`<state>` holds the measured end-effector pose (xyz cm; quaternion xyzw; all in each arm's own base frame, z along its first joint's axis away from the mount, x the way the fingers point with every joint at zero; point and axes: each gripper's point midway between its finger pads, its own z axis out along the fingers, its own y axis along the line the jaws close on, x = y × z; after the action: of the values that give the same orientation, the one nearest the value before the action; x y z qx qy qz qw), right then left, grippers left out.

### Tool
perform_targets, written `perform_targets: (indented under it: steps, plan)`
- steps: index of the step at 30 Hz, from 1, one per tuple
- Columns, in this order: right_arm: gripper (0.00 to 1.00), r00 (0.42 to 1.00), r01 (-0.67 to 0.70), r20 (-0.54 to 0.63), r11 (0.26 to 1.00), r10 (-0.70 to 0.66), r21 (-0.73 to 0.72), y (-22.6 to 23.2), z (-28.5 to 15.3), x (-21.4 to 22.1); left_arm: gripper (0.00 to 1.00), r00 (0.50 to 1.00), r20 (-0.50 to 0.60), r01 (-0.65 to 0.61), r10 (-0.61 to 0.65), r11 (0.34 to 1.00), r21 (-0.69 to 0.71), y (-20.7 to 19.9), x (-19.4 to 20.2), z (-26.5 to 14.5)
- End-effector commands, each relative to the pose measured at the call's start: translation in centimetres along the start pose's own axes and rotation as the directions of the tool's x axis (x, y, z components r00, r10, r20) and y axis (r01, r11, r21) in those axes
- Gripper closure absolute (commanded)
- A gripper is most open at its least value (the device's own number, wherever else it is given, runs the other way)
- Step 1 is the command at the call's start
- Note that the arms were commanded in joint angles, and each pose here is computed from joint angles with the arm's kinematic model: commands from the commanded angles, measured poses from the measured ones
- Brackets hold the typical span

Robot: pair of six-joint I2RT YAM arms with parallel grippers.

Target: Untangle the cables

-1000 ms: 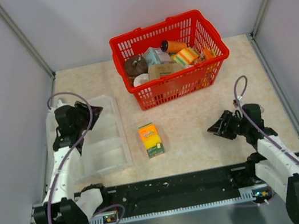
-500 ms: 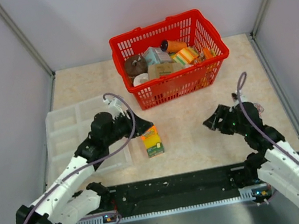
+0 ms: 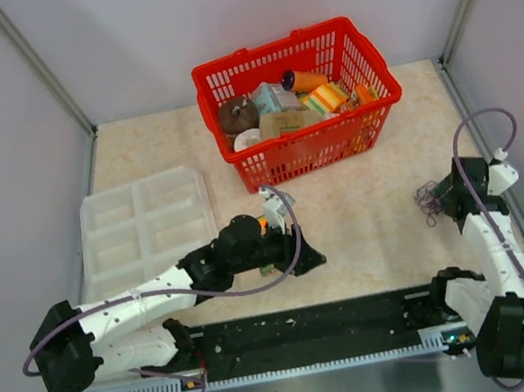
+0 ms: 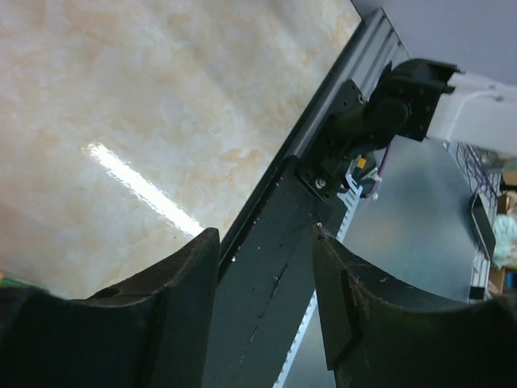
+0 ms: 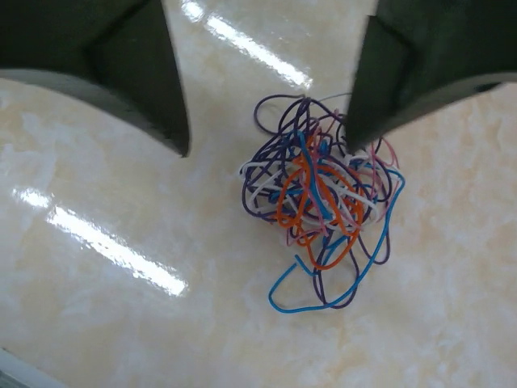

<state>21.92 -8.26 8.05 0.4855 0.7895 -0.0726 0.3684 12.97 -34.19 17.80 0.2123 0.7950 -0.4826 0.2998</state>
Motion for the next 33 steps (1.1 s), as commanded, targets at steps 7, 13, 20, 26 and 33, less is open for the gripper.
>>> perform_targets:
  steps: [7, 13, 20, 26, 33]
  plan:
    - [0.92, 0.960, 0.072, -0.223, 0.919, -0.170, -0.387, 7.8, -1.6, 5.7, 0.46, 0.992, 0.022, -0.128, 0.127, 0.985, 0.114, -3.9, -1.7, 1.3]
    - [1.00, 0.876, -0.040, -0.370, 0.717, -0.311, -0.696, 11.3, -11.2, 13.0, 0.46, 0.997, -0.027, -0.075, 0.077, 0.993, 0.091, -3.1, -0.6, 2.4]
    - [1.00, 0.834, -0.160, -0.424, 0.579, -0.355, -0.800, 10.5, -15.4, 14.7, 0.49, 0.997, -0.082, -0.003, 0.009, 0.997, 0.077, -2.6, 0.4, 4.4]
    - [1.00, 0.784, -0.261, -0.496, 0.527, -0.373, -0.809, 10.1, -15.6, 17.0, 0.55, 0.987, -0.152, 0.046, -0.043, 0.999, 0.017, -1.9, 1.0, 7.2]
    - [1.00, 0.772, -0.302, -0.517, 0.503, -0.369, -0.810, 10.1, -15.7, 17.5, 0.65, 0.982, -0.162, 0.048, -0.091, 0.967, -0.252, 2.4, 1.0, 9.2]
